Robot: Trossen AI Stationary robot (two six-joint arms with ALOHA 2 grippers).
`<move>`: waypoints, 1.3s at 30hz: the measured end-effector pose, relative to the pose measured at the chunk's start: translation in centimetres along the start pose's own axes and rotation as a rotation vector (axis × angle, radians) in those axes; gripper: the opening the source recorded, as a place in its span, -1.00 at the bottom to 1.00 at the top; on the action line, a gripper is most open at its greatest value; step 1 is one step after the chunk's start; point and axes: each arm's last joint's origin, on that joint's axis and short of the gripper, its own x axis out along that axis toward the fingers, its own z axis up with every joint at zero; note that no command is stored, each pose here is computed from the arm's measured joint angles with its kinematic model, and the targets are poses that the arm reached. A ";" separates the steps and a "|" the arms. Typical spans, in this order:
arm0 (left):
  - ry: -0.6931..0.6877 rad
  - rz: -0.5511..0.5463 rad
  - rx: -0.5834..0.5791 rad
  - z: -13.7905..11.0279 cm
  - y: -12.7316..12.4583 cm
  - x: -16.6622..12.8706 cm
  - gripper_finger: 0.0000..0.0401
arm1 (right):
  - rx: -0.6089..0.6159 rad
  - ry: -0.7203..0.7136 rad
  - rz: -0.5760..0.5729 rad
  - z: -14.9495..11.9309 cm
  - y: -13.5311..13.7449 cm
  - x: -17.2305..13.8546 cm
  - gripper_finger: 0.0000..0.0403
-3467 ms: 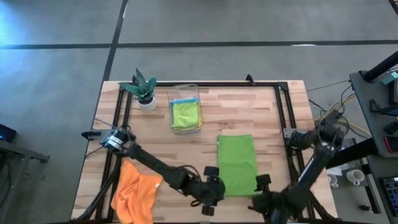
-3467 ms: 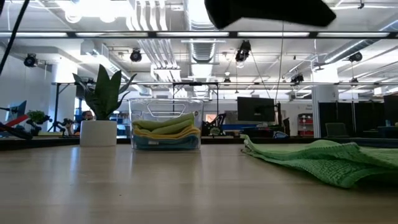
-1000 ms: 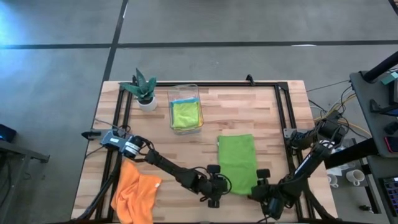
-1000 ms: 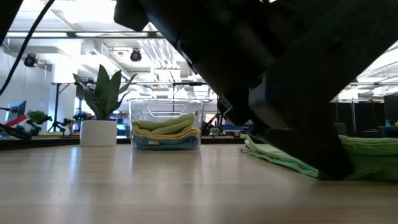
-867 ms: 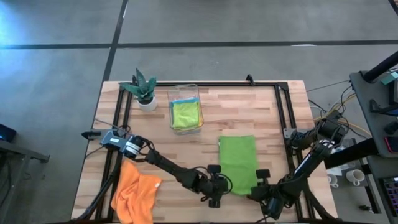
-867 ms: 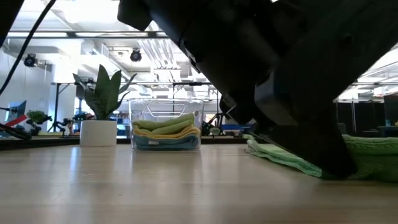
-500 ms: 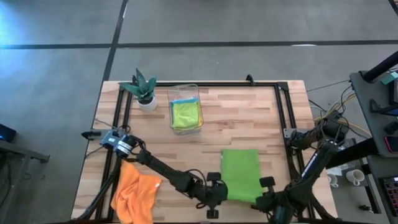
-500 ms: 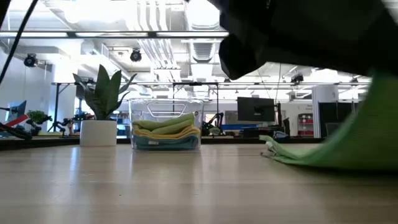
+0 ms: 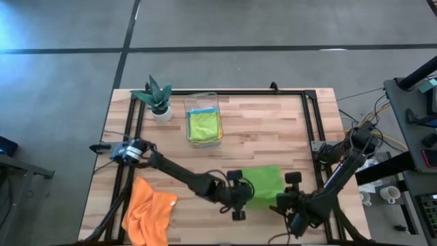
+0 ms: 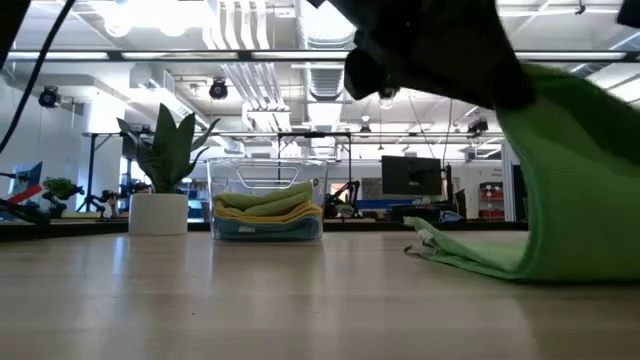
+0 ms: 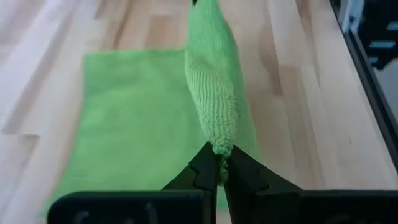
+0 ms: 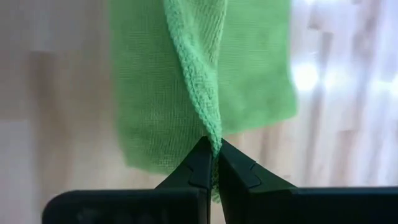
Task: Fold microfiber towels
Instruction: Fold the green microfiber cloth
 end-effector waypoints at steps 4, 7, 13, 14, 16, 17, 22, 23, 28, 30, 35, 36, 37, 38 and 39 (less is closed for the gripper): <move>0.063 0.056 -0.016 0.5 2.8 0.1 -1.00 | 0.008 0.014 -0.064 0.5 -1.2 1.4 -0.95; 0.094 0.079 -0.015 0.7 4.2 0.2 -1.00 | 0.010 0.036 -0.116 0.3 -2.0 2.8 -0.95; 0.134 0.116 -0.032 -0.4 6.1 1.1 -1.00 | 0.040 0.076 -0.185 -0.4 -3.4 6.2 -0.95; 0.136 0.132 -0.039 -0.5 6.4 1.2 -1.00 | 0.044 0.074 -0.191 -0.5 -3.5 6.5 -0.95; 0.131 0.152 -0.045 -0.5 7.0 1.4 -1.00 | 0.045 0.073 -0.212 -0.7 -3.8 7.1 -0.95; 0.127 0.157 -0.043 -0.4 7.2 1.4 -1.00 | 0.042 0.072 -0.223 -0.8 -3.9 7.3 -0.95; 0.141 0.177 -0.034 -0.6 8.4 1.8 -1.00 | 0.035 0.066 -0.256 -0.9 -4.4 8.0 -0.95; 0.147 0.180 -0.034 -0.7 8.5 1.9 -1.00 | 0.032 0.061 -0.251 -0.8 -4.3 8.1 -0.95; 0.167 0.186 -0.029 -1.4 8.7 2.1 -1.00 | -0.012 0.000 -0.230 -0.6 -4.0 8.8 -0.95; 0.182 0.192 -0.034 -1.9 8.9 2.2 -1.00 | -0.030 -0.004 -0.212 -0.7 -3.9 9.1 -0.94; 0.175 0.223 -0.040 -2.1 9.1 2.3 -0.77 | -0.024 -0.003 -0.205 -0.9 -4.0 9.1 -0.72; 0.168 0.223 -0.042 -2.0 9.1 2.3 -0.69 | -0.013 -0.008 -0.202 -0.8 -4.0 8.9 -0.66; 0.165 0.222 -0.041 -2.0 9.1 2.3 -0.60 | -0.008 -0.011 -0.200 -0.8 -4.1 8.6 -0.59; 0.164 0.222 -0.036 -2.0 9.1 2.3 -0.51 | -0.003 -0.017 -0.195 -0.7 -4.2 8.3 -0.52; 0.163 0.227 -0.034 -1.9 9.1 2.3 -0.42 | 0.006 -0.025 -0.189 -0.6 -4.4 7.9 -0.46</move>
